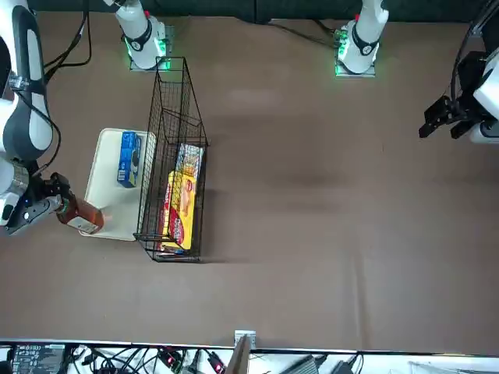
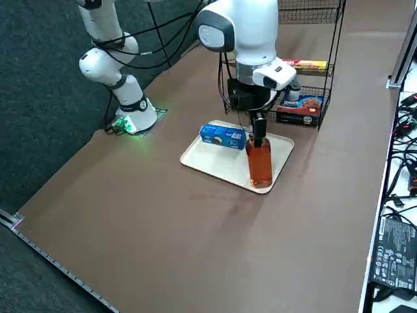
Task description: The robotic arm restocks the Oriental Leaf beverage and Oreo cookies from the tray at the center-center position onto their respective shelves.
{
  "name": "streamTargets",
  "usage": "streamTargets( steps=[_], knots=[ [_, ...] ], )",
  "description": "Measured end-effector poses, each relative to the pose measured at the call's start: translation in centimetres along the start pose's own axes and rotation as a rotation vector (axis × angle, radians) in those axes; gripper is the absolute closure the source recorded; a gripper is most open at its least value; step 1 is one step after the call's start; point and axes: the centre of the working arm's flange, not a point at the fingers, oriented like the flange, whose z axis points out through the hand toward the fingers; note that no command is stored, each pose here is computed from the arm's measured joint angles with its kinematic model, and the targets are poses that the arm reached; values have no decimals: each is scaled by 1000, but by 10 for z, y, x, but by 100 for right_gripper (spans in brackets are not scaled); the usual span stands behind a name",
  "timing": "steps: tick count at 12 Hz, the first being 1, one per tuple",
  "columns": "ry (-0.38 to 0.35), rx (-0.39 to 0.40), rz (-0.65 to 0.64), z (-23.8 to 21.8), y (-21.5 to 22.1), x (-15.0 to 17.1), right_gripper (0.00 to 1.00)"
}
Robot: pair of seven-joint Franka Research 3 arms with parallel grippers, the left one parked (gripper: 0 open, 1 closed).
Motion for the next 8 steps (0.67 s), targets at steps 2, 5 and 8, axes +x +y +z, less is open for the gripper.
streamTargets(
  steps=[2, 5, 8],
  knots=[
    [2, -2, -6, 0, 0, 0, 22],
    [2, -2, -8, 0, 0, 0, 26],
    [4, -5, -9, -2, 1, 1, 42]
  ],
)
